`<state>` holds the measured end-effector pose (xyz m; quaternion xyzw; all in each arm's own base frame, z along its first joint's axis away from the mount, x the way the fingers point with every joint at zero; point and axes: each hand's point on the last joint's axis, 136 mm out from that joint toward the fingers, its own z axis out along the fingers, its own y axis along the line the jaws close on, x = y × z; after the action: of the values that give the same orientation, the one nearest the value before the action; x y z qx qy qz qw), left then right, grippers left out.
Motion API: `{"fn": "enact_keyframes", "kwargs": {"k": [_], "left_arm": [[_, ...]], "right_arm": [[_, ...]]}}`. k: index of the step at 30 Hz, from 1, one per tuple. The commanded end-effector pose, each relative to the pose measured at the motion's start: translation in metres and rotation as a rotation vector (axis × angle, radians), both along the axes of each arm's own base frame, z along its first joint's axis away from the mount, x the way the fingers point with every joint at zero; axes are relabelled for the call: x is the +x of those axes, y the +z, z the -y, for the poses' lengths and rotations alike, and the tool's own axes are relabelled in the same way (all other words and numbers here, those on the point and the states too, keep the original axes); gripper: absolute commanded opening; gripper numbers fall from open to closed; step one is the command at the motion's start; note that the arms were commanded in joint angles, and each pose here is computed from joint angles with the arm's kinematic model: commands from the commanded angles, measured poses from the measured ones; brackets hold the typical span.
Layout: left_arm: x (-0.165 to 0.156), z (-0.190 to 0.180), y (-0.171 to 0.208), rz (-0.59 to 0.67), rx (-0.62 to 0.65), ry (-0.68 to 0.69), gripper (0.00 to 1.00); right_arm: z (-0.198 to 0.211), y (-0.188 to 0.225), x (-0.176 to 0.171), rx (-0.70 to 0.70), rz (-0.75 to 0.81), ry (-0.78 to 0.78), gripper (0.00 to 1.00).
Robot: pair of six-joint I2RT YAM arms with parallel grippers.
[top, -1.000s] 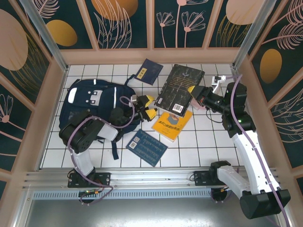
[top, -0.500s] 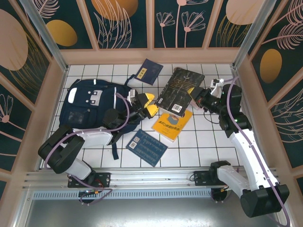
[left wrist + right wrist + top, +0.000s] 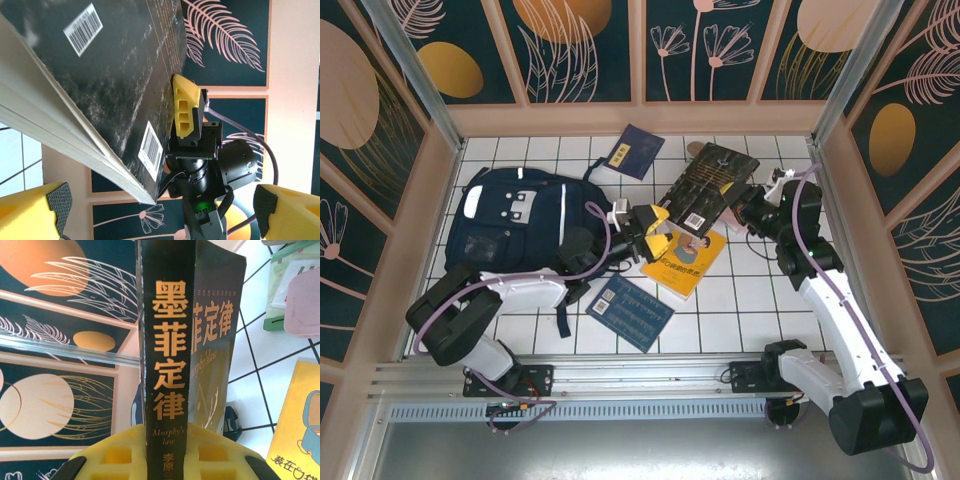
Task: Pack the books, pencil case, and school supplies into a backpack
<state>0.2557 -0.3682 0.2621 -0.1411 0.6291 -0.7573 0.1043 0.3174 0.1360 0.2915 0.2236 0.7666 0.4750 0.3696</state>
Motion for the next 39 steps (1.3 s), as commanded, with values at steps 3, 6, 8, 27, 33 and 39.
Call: {"fn": "enact_keyframes", "kwargs": {"k": [3,6,8,27,33,39], "left_arm": [[0.001,0.026,0.018,-0.029,-0.092,-0.022,0.94],[0.008,0.033,0.019,-0.045,-0.102,-0.005,0.95],[0.014,0.033,0.020,-0.054,-0.121,0.020,0.95],[0.047,0.005,0.015,0.038,-0.058,0.216,0.03],[0.045,-0.021,0.032,0.191,0.068,0.245,0.00],[0.029,-0.053,0.045,0.531,0.480,0.281,0.00]], "right_arm": [[-0.005,0.040,0.003,0.121,0.141,-0.022,0.00],[-0.009,0.043,-0.001,0.155,0.145,-0.023,0.00],[-0.011,0.041,-0.006,0.185,0.139,-0.020,0.00],[-0.027,-0.003,-0.043,0.242,0.070,0.041,0.00],[-0.018,-0.002,-0.043,0.055,0.105,0.036,0.74],[0.019,-0.009,-0.032,-0.227,0.118,0.000,0.98]]}}
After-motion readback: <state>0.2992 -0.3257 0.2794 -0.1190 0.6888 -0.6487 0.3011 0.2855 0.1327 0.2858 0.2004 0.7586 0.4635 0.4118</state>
